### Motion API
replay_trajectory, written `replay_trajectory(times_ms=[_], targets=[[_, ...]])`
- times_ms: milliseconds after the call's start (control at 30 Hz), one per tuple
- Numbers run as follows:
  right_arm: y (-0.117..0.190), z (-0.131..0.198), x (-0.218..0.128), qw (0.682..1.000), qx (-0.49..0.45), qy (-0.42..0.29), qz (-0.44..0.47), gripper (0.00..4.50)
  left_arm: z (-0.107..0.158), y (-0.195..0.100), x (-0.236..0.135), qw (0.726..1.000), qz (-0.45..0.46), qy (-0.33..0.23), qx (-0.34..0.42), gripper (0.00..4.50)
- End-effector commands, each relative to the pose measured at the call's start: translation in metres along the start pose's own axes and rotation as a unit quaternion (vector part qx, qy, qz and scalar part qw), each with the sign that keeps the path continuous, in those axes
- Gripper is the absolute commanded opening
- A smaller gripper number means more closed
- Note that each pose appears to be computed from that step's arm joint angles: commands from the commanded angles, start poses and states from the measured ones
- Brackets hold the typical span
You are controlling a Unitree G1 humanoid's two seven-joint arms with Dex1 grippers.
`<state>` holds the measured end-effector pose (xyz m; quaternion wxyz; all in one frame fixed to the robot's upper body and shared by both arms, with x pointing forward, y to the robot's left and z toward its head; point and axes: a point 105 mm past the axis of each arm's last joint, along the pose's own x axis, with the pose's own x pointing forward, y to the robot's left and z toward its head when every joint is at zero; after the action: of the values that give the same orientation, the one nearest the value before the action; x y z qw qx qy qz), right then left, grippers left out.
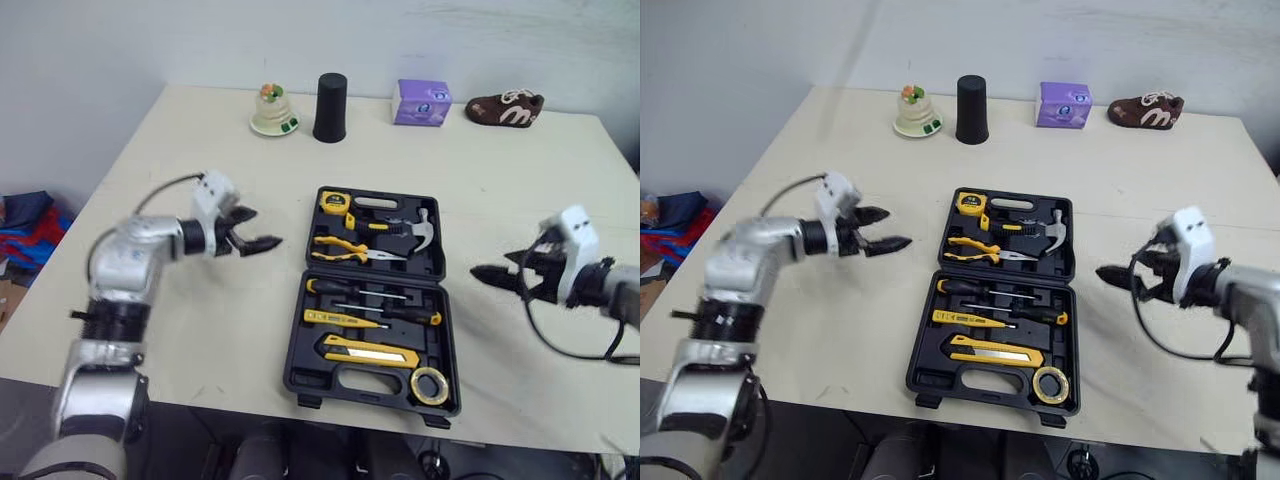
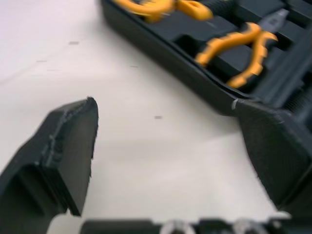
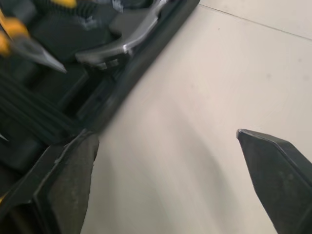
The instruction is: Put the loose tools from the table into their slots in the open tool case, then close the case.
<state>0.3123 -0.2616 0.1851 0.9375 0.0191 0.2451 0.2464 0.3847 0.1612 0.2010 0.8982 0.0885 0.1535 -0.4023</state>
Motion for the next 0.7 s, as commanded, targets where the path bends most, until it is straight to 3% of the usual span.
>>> replay_trajectory(times_ms=[33,233,367,700], targets=[[0.019,0.005,0.001,0.998,0.047,0.047,0.019,4.50,0.024,-0.024,0.008,0.998,-0.043,0.015,-0.046,4.48],[0.028,0.018,0.025,0.995,0.060,0.085,0.000,4.50,0.037,-0.036,0.036,0.995,-0.030,0.059,-0.072,4.48],[0.017,0.024,0.035,0.993,0.050,0.078,-0.069,4.50,0.022,-0.036,0.048,0.992,-0.023,0.105,-0.066,4.48],[0.024,0.020,0.051,0.993,0.055,0.083,-0.066,4.50,0.007,-0.040,0.071,0.989,-0.022,0.117,-0.093,4.48]])
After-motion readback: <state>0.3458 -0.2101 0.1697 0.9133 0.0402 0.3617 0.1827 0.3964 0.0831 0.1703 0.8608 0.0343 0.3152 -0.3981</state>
